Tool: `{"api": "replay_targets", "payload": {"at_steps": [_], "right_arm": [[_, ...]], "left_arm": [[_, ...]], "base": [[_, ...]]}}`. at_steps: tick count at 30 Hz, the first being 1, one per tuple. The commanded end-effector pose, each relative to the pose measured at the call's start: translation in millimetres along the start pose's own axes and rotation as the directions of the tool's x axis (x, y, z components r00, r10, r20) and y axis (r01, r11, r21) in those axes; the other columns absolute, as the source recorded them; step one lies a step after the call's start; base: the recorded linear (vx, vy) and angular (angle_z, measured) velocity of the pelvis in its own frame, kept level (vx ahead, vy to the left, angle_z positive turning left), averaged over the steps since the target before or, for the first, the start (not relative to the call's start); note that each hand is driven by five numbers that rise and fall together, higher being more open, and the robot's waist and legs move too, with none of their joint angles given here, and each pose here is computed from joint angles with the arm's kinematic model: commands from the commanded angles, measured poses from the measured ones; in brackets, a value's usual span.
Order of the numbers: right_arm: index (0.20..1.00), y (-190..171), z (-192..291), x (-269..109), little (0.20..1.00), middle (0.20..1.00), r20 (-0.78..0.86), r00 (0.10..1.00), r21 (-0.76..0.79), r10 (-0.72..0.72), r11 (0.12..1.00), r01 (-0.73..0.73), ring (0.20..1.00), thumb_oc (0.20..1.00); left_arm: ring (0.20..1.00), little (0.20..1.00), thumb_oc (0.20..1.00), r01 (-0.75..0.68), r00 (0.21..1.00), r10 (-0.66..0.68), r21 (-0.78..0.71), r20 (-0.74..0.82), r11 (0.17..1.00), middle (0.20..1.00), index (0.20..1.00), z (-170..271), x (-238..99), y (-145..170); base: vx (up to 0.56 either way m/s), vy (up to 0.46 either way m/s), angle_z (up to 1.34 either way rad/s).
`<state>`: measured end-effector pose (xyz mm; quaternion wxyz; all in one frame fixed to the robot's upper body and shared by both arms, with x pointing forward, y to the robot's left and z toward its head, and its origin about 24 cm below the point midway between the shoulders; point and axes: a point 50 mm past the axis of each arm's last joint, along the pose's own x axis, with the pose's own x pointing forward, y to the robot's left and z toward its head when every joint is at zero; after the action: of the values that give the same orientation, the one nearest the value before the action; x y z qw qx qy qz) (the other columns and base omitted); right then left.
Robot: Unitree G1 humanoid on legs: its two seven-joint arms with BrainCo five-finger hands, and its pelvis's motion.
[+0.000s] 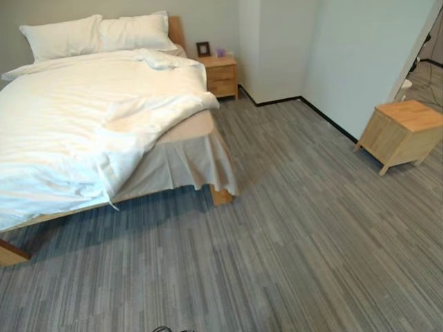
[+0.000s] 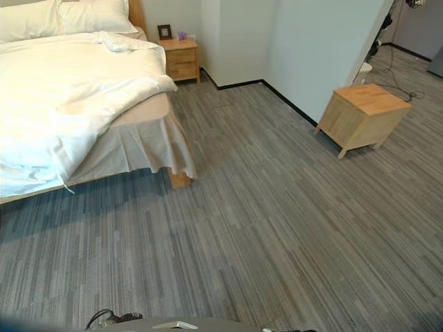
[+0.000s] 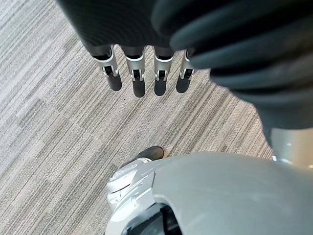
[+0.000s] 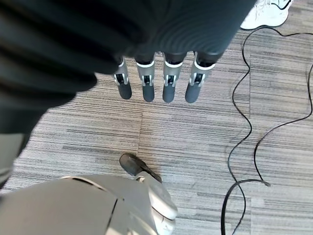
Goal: Making the bed.
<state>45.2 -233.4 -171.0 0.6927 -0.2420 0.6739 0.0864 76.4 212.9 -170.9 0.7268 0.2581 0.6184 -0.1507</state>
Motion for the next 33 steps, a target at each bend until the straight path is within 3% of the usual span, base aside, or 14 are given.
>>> {"api": "replay_targets", "payload": {"at_steps": [1,8,9,12,13,14,15,21,23,25,28,33], "right_arm": [[1.000,15.3,-2.1,-0.8,1.000,1.000,-0.041,0.997,-0.069,0.063,0.995,-0.066,1.000,1.000],[1.000,9.4,2.7,-0.7,1.000,1.000,-0.022,0.999,-0.020,0.042,0.999,-0.042,1.000,1.000],[1.000,-3.9,7.9,-1.0,1.000,1.000,-0.003,1.000,0.099,0.006,0.995,-0.006,1.000,1.000],[1.000,-33.2,30.6,-3.7,1.000,1.000,0.067,0.994,0.187,-0.081,0.980,0.067,1.000,1.000],[1.000,-55.6,62.0,-9.9,1.000,1.000,0.170,0.973,0.213,-0.156,0.970,0.118,1.000,1.000],[1.000,-75.6,97.0,-21.1,1.000,1.000,0.304,0.925,0.215,-0.228,0.962,0.167,1.000,1.000],[1.000,-97.3,139.4,-47.3,1.000,1.000,0.510,0.800,0.218,-0.314,0.948,0.233,1.000,1.000],[1.000,-114.5,179.5,-134.2,1.000,1.000,0.835,0.372,0.299,-0.406,0.902,0.312,1.000,1.000],[1.000,-109.8,181.5,-143.2,1.000,1.000,0.859,0.323,0.314,-0.397,0.907,0.279,1.000,1.000],[1.000,-108.2,181.2,-143.9,1.000,1.000,0.861,0.317,0.324,-0.397,0.909,0.261,1.000,1.000],[1.000,-94.8,193.6,-162.1,1.000,1.000,0.919,0.231,0.265,-0.319,0.935,0.235,1.000,1.000],[1.000,-92.6,204.2,-168.1,1.000,1.000,0.934,0.209,0.226,-0.289,0.933,0.279,1.000,1.000]], "left_arm": [[1.000,1.000,1.000,0.027,1.000,-0.027,0.021,-0.010,0.999,1.000,1.000,8.8,0.4,-4.2],[1.000,1.000,1.000,-0.015,1.000,0.015,-0.135,0.003,0.991,1.000,1.000,9.6,0.0,5.7],[1.000,1.000,1.000,-0.049,0.998,0.055,-0.199,0.026,0.979,1.000,1.000,16.2,-0.6,16.8],[1.000,1.000,1.000,-0.096,0.990,0.119,-0.270,0.071,0.958,1.000,1.000,31.6,-2.6,36.4],[1.000,1.000,1.000,-0.121,0.977,0.168,-0.305,0.131,0.945,1.000,1.000,50.4,-5.8,52.1],[1.000,1.000,1.000,-0.169,0.944,0.244,-0.311,0.223,0.935,1.000,1.000,75.3,-12.6,72.2],[1.000,1.000,1.000,-0.219,0.847,0.362,-0.366,0.388,0.904,1.000,1.000,108.6,-31.9,101.6],[1.000,1.000,1.000,-0.127,0.567,0.478,-0.503,0.671,0.855,1.000,1.000,136.2,-90.7,124.0],[1.000,1.000,1.000,-0.155,0.520,0.493,-0.491,0.698,0.858,1.000,1.000,138.5,-101.1,127.3],[1.000,1.000,1.000,-0.177,0.517,0.498,-0.483,0.696,0.858,1.000,1.000,137.3,-102.0,128.0],[1.000,1.000,1.000,-0.245,0.506,0.531,-0.477,0.680,0.844,1.000,1.000,133.8,-104.0,130.6],[1.000,1.000,1.000,-0.248,0.497,0.564,-0.516,0.659,0.820,1.000,1.000,134.9,-104.7,133.3]], "base": [[0.00,0.000,0.00],[0.01,-0.001,0.02],[0.00,0.000,0.00],[0.00,0.000,0.00],[0.00,0.000,0.00],[-0.03,0.026,-0.04],[-0.03,0.020,-0.04],[-0.02,0.010,0.01],[0.00,0.000,0.00],[0.00,0.008,-0.06],[-0.01,0.026,-0.17],[0.01,0.036,-0.11]]}}
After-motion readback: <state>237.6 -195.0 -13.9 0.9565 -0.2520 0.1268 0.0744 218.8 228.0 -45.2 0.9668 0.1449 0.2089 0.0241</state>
